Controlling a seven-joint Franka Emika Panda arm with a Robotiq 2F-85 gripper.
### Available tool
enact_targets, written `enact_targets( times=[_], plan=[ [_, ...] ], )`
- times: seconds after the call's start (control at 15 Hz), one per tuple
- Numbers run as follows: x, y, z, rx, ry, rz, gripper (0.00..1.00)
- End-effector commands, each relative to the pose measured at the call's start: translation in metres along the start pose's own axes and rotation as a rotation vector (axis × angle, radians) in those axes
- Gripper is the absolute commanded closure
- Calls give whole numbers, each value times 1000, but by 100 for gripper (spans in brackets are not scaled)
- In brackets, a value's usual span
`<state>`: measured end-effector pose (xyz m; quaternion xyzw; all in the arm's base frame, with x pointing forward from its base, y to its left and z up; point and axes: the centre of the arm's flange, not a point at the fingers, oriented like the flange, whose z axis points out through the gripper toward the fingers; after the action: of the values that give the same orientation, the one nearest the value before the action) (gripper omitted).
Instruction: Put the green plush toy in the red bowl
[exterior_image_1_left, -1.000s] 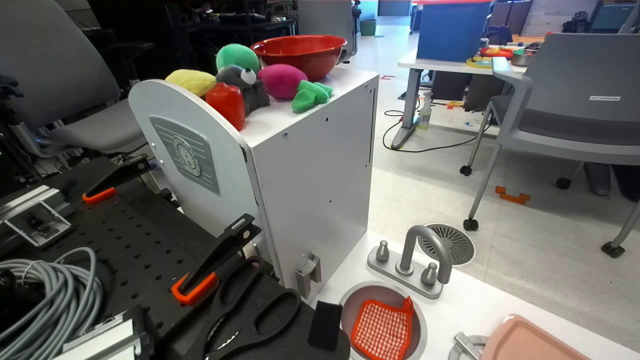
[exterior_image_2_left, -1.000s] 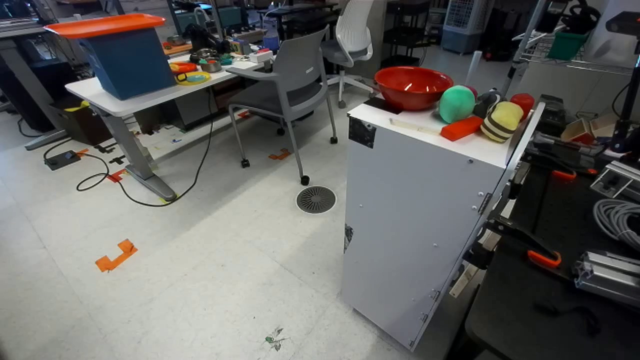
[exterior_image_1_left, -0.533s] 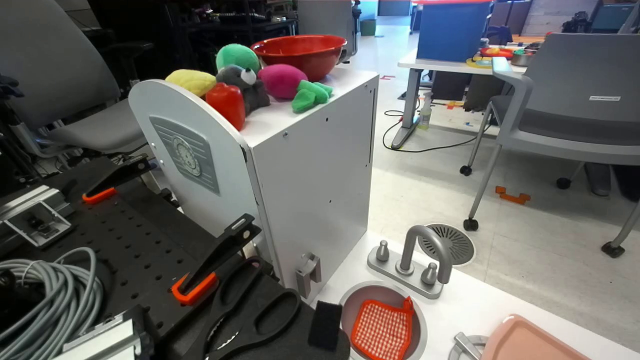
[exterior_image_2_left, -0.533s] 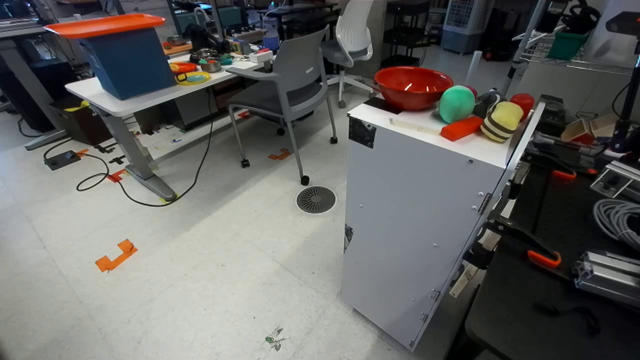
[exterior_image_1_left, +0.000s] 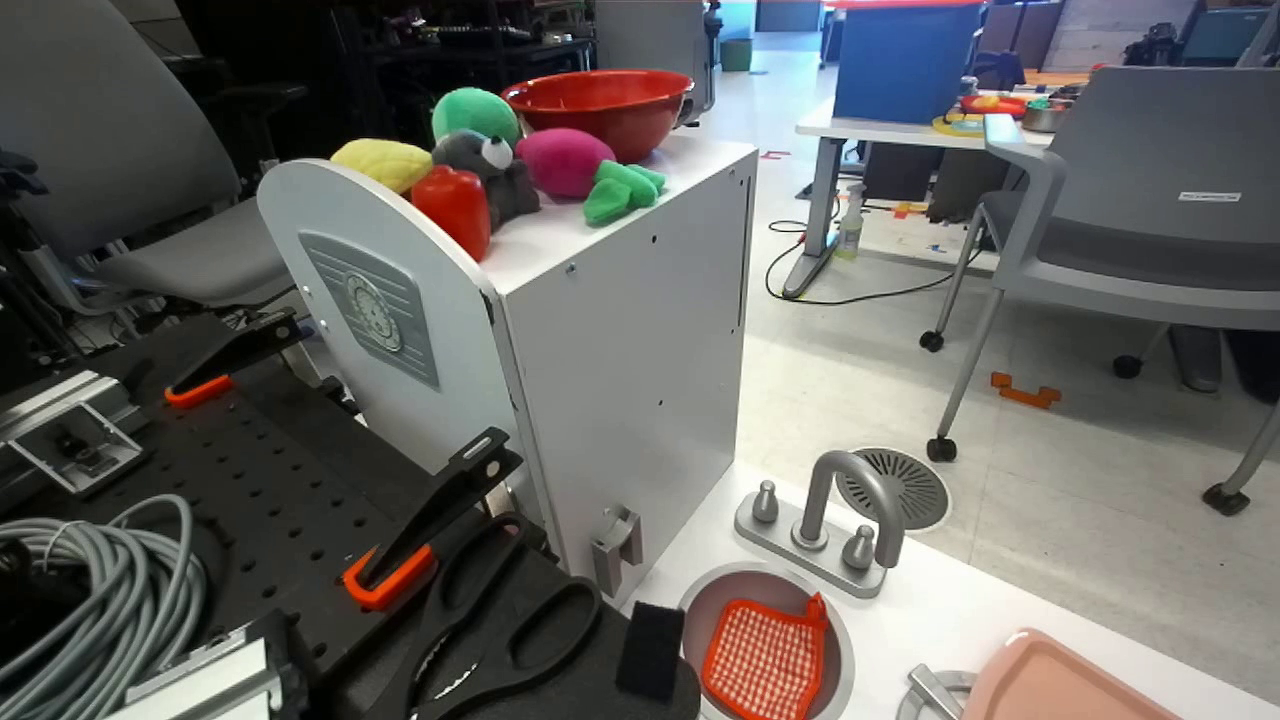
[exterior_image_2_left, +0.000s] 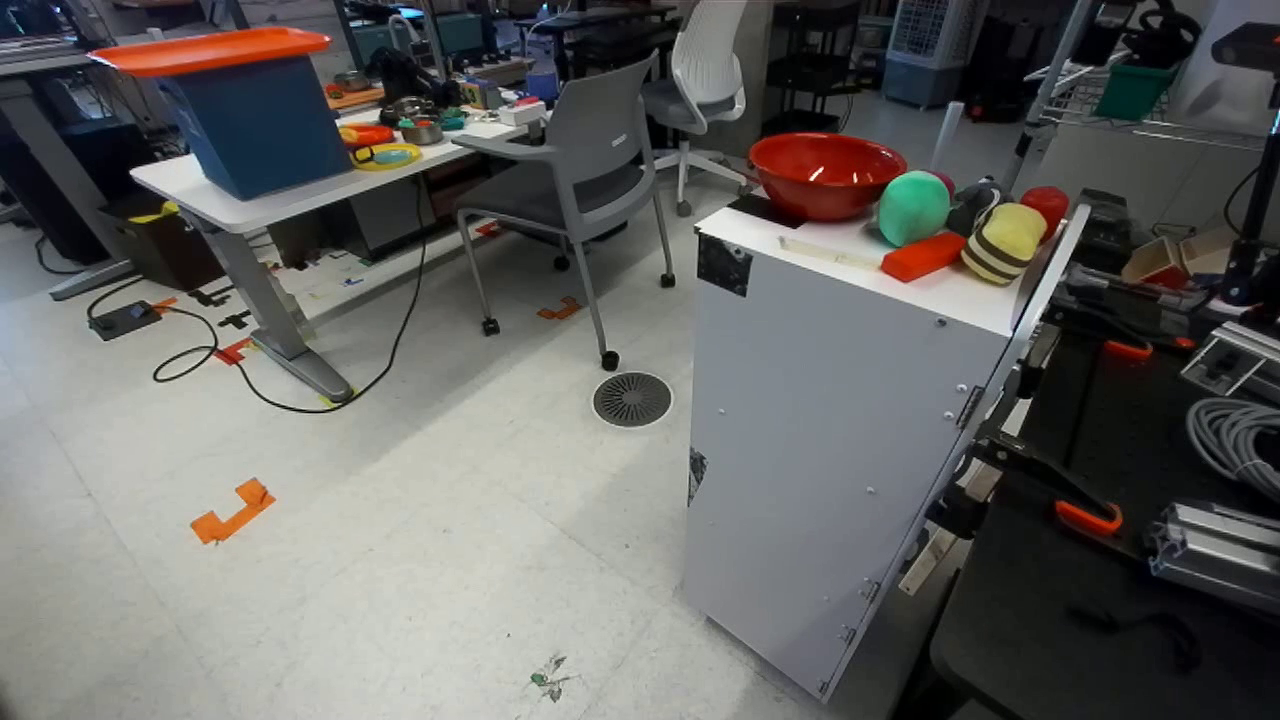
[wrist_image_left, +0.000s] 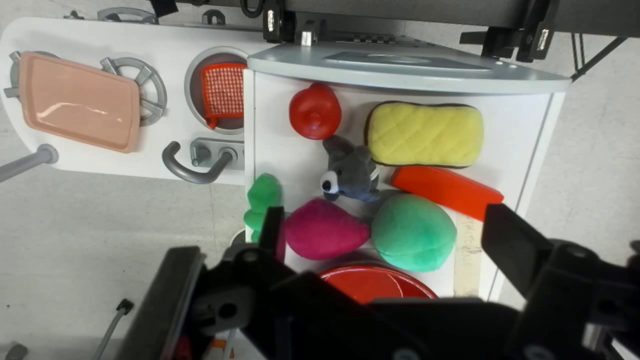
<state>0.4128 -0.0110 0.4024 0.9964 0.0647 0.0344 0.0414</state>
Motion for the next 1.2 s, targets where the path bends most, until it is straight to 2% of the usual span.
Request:
enact_targets(
  times=[0.0,0.67,1.13],
  plan=[
    [0,0,0,0,0,0,0],
    [0,0,0,0,0,0,0],
    [2,16,0,12,0,20,0]
  ],
)
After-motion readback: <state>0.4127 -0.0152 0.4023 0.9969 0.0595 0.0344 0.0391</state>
